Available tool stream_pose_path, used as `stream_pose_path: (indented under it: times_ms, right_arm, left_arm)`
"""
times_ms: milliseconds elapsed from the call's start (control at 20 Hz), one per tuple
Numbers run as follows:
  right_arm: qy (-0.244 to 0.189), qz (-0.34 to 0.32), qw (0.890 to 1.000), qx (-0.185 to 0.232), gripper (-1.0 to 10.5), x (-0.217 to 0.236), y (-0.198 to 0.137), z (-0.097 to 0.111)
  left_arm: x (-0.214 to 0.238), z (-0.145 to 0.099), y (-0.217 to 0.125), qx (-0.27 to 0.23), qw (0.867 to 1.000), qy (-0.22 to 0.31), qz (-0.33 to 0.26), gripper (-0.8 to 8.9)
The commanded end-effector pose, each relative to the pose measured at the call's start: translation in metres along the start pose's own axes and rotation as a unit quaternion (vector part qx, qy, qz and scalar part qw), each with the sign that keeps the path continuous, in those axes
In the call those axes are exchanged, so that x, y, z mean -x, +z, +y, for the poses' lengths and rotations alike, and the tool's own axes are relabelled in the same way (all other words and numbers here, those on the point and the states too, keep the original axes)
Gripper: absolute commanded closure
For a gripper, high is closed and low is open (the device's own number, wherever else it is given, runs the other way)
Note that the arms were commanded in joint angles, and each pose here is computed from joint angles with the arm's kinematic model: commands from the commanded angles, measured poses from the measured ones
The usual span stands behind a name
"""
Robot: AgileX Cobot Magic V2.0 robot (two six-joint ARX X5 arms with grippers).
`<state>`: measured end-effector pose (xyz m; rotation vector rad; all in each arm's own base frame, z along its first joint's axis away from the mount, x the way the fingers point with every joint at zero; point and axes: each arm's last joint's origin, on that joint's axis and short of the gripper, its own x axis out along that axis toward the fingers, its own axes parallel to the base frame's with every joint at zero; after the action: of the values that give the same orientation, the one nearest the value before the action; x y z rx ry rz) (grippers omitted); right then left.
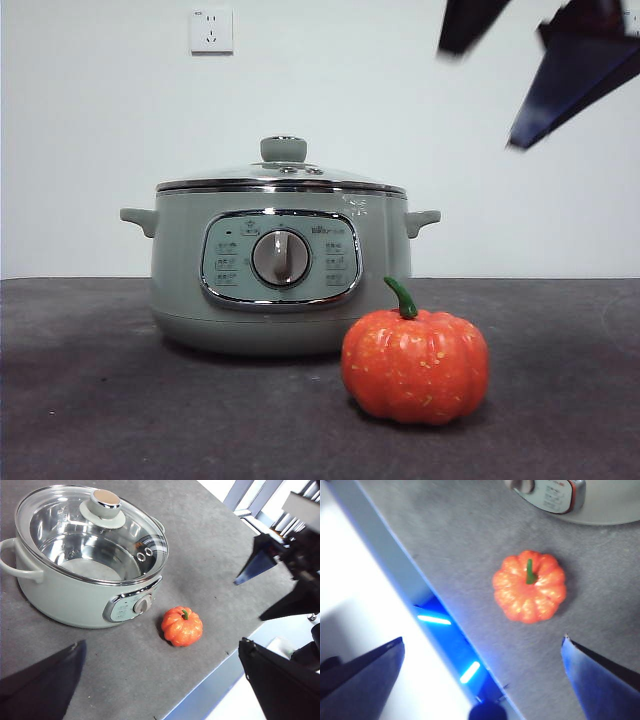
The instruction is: Pick up the pumpkin,open the lid,put the pumpkin in the pot,close the lid
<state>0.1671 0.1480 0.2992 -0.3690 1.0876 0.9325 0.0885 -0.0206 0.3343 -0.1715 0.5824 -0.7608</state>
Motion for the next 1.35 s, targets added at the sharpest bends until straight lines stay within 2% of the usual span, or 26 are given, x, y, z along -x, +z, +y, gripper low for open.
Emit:
stream_pose_path:
  times_ms: [50,450,900,1350]
  right_arm:
    - [-0.01,0.019,1.0,-0.005,1.9,-0.017,0.006,-0.005]
    - [-0.008,0.049,0.999,-0.018,1.9,-0.058,0.017,-0.018]
    - [-0.012,0.064,0.997,-0.033,1.9,-0.096,0.012,-0.028]
    - [-0.029,0.096,0.995,-0.029,1.9,-0.139,0.013,-0.032]
  left_arm:
    - [0.0,0.0,0.0,0.0,1.0,-0.001,-0.001,0.65]
    - [0.0,0.0,0.0,-0.001,1.0,-0.001,-0.001,0.64]
    - [0.0,0.0,0.0,-0.001,1.0,-0.001,-0.001,0.65]
    - [0.0,0.0,0.0,0.001,1.0,-0.001,0.0,0.64]
